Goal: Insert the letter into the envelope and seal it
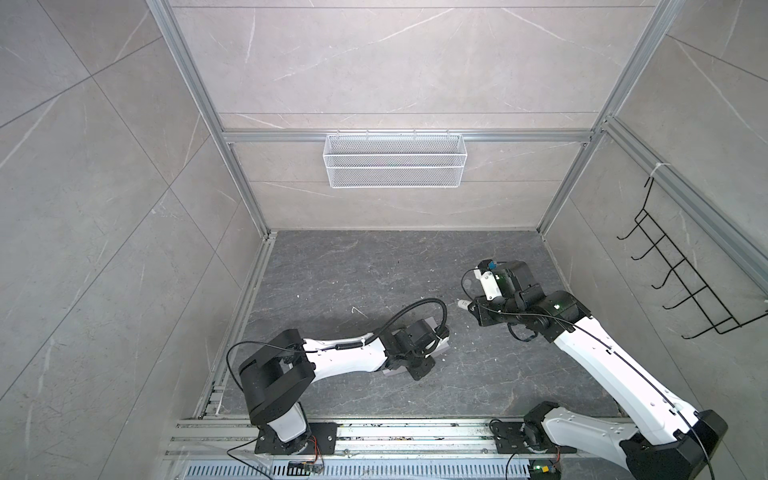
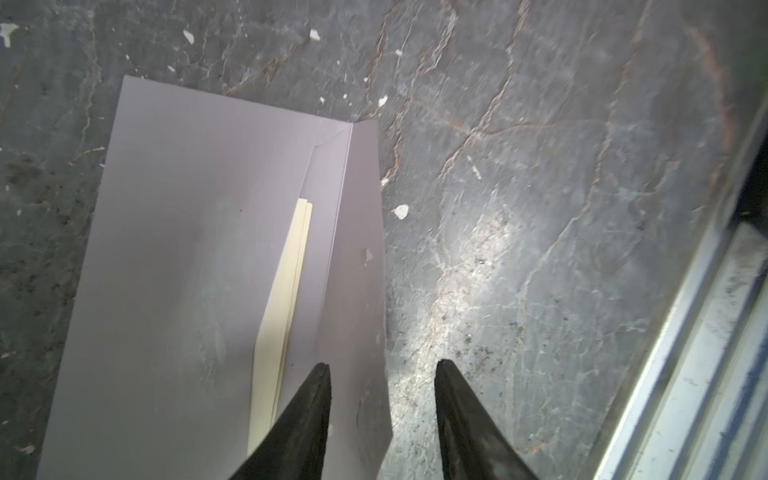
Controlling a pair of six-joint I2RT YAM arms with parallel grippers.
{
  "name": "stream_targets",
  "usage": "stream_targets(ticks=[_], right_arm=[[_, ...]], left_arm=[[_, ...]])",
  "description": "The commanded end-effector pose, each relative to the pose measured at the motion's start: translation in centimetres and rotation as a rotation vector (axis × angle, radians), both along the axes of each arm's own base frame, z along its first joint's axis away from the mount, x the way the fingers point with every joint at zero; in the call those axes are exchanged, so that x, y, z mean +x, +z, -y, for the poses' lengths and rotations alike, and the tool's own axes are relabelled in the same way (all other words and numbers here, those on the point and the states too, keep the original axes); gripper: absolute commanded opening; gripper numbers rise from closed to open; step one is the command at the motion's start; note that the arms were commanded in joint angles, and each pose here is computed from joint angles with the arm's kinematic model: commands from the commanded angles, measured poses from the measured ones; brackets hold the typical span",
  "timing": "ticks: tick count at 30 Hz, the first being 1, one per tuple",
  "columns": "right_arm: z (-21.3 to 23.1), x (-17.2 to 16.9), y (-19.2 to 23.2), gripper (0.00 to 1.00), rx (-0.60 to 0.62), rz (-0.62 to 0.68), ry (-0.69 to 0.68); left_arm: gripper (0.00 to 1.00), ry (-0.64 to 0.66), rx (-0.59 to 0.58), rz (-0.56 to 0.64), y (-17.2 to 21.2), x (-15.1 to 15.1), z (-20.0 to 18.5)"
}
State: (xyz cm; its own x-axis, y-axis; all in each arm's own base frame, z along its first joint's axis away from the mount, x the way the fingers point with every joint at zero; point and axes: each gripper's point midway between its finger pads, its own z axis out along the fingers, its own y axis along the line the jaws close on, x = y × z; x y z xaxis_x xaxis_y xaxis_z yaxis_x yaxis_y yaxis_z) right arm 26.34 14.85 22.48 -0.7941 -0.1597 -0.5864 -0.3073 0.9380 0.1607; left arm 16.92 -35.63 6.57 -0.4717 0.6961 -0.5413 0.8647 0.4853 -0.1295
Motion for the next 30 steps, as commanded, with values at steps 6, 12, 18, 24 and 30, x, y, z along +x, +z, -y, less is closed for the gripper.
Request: stream_targets(ticks=[6,12,18,24,30], right_arm=[[-0.7,-0.1,1.9,0.0,0.043,0.019,0.029],[-1.2,-0.1,2.2,0.0,0.065,0.017,0.041],[-1.2,-0.3,2.2,0.0,0.069,0.011,0.045],[-1.3,-0.4,2.1,0.0,0.071,0.002,0.047],[-1.5,-0.4,2.0,0.0,0.079,-0.008,0.054]], left_arm=[[0.34,0.084,-0.307,-0.108,4.8,1.5,-0.4],[0.17,0.076,-0.264,-0.144,3.9,1.1,-0.6],[0.08,0.075,-0.218,-0.183,1.9,0.9,-0.5],[0.05,0.074,-0.151,-0.215,-0.2,0.5,-0.4],[0.05,0.065,-0.101,-0.228,-1.8,-0.2,0.0]])
